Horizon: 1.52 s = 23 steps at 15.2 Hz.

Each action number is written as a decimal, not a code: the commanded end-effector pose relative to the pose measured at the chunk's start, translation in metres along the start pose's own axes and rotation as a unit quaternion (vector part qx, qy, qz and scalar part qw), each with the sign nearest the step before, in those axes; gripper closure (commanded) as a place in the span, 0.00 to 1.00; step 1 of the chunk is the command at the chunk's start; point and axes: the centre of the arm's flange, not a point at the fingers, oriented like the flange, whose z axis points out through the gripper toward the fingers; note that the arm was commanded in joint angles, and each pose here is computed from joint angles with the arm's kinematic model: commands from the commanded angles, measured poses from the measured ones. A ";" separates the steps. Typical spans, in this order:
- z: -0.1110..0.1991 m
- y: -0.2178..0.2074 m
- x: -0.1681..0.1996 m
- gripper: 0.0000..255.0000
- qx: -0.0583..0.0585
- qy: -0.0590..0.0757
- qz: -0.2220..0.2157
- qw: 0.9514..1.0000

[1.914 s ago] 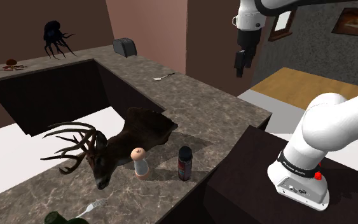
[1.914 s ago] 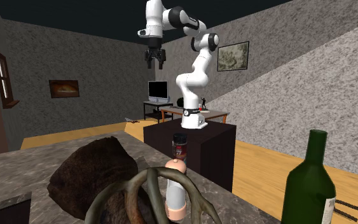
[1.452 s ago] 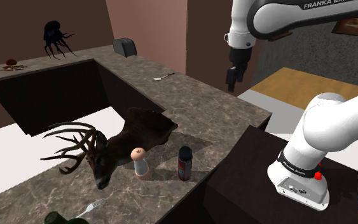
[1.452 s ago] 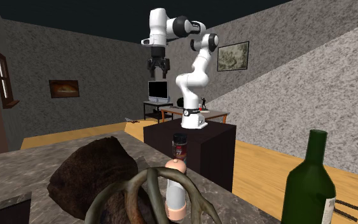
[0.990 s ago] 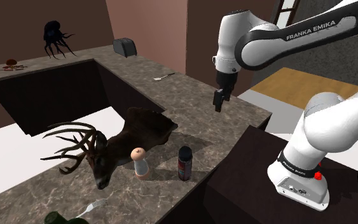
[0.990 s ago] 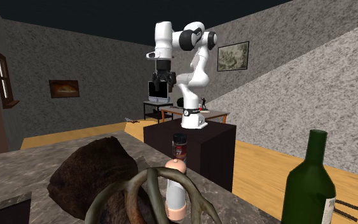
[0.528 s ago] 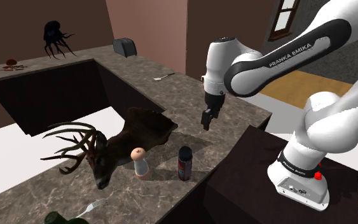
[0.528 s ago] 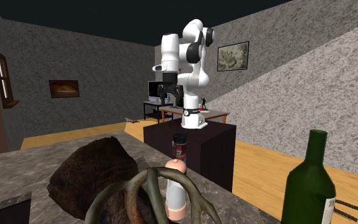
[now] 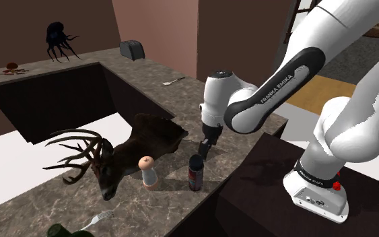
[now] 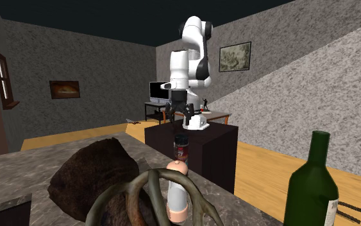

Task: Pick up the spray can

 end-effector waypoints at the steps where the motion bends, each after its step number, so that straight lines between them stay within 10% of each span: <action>1: 0.018 -0.015 0.003 0.00 0.005 0.005 -0.003 1.000; 13: 0.081 -0.034 0.007 0.00 0.010 0.010 -0.008 1.000; 14: 0.080 -0.034 0.007 1.00 0.010 0.010 -0.008 1.000; 23: 0.081 -0.034 0.007 1.00 0.010 0.010 -0.008 1.000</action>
